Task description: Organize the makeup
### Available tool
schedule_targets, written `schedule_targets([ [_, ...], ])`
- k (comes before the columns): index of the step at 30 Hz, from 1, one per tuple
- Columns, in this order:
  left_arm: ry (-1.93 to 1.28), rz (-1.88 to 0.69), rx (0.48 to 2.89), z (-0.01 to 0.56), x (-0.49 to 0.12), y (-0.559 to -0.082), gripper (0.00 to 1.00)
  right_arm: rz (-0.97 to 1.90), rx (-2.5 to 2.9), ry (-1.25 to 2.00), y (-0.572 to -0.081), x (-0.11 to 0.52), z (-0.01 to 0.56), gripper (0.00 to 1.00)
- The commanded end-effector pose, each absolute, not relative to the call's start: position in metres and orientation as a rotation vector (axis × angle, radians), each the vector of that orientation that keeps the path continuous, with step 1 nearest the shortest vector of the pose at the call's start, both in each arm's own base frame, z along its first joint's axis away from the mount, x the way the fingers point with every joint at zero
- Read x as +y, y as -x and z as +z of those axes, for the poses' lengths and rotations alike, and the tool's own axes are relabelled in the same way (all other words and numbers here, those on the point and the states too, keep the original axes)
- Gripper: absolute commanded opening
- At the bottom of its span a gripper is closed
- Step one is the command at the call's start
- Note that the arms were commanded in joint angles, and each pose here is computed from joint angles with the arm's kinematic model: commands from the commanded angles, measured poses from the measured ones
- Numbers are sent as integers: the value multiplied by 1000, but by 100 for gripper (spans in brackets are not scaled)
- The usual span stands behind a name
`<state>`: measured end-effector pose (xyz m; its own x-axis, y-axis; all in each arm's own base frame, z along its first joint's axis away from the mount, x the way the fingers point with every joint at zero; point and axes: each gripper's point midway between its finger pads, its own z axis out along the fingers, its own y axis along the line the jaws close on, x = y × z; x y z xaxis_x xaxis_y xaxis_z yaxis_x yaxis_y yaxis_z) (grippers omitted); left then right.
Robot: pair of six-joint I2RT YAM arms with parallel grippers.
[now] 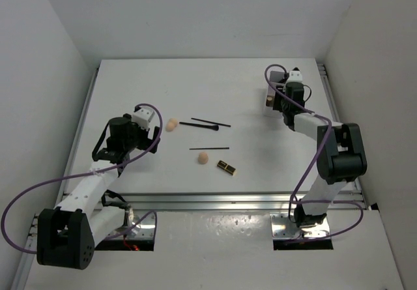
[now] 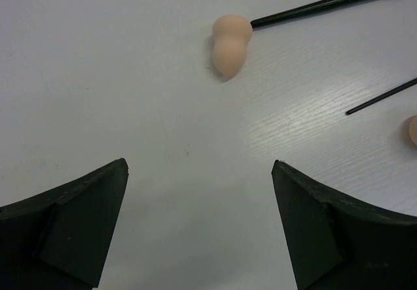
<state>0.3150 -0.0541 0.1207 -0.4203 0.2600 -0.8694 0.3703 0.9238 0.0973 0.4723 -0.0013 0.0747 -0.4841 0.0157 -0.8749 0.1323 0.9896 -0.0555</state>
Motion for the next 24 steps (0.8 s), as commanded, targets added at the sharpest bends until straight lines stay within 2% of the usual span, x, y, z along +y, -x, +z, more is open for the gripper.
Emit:
schedule_targets([
  [1, -439, -122, 1967, 134, -52, -319, 99, -101, 2028, -121, -485, -10, 109, 48],
  [7, -439, -124, 1976, 130, -52, -317, 99, -63, 2074, -138, -487, -13, 112, 36],
  [24, -440, -125, 1985, 128, -52, -316, 99, -132, 2174, -184, -486, -36, 86, 31],
])
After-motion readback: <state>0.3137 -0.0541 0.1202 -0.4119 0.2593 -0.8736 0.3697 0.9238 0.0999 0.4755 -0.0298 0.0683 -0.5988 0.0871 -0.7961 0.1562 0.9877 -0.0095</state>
